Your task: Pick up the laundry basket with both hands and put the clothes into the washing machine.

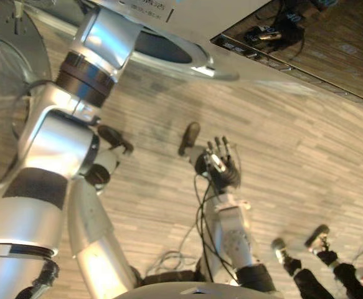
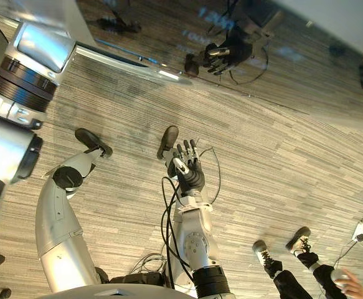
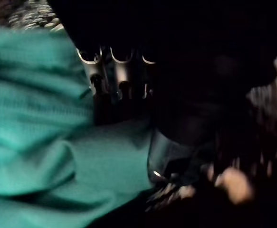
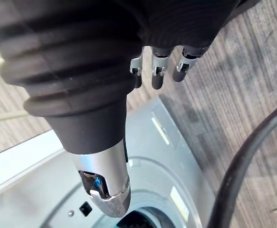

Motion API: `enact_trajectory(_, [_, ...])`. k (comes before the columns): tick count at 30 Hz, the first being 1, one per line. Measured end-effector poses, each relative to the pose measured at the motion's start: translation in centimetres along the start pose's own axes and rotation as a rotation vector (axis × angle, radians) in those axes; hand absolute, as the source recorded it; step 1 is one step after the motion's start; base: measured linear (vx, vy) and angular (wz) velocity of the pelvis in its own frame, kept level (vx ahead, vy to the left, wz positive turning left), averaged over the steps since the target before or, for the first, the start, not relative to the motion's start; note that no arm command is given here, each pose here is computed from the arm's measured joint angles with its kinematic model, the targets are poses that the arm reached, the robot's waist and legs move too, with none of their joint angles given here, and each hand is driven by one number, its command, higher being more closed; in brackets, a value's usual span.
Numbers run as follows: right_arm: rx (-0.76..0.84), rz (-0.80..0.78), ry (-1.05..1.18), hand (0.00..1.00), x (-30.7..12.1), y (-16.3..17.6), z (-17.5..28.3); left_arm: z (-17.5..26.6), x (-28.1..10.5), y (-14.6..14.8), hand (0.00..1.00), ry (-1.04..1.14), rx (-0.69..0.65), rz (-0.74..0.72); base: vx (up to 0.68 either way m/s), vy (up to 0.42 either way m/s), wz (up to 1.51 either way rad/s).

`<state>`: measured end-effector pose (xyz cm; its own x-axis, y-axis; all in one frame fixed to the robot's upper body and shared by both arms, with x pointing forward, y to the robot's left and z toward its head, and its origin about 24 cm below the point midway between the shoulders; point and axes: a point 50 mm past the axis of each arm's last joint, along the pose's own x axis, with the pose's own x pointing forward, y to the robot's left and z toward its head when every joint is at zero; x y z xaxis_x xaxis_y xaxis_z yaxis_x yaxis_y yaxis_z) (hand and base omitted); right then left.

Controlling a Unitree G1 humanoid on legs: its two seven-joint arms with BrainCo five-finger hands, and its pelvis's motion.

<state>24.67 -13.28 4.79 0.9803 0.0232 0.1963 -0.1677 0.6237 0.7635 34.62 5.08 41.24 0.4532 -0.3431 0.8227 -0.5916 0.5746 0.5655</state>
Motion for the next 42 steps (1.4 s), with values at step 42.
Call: enact_trajectory(42, [-0.242,-0.502,0.300,0.00,-6.2,-9.4,-3.4,-1.9,-38.9,-14.2,0.00,1.236,-1.031,-0.285,-0.01,-0.048,0.10])
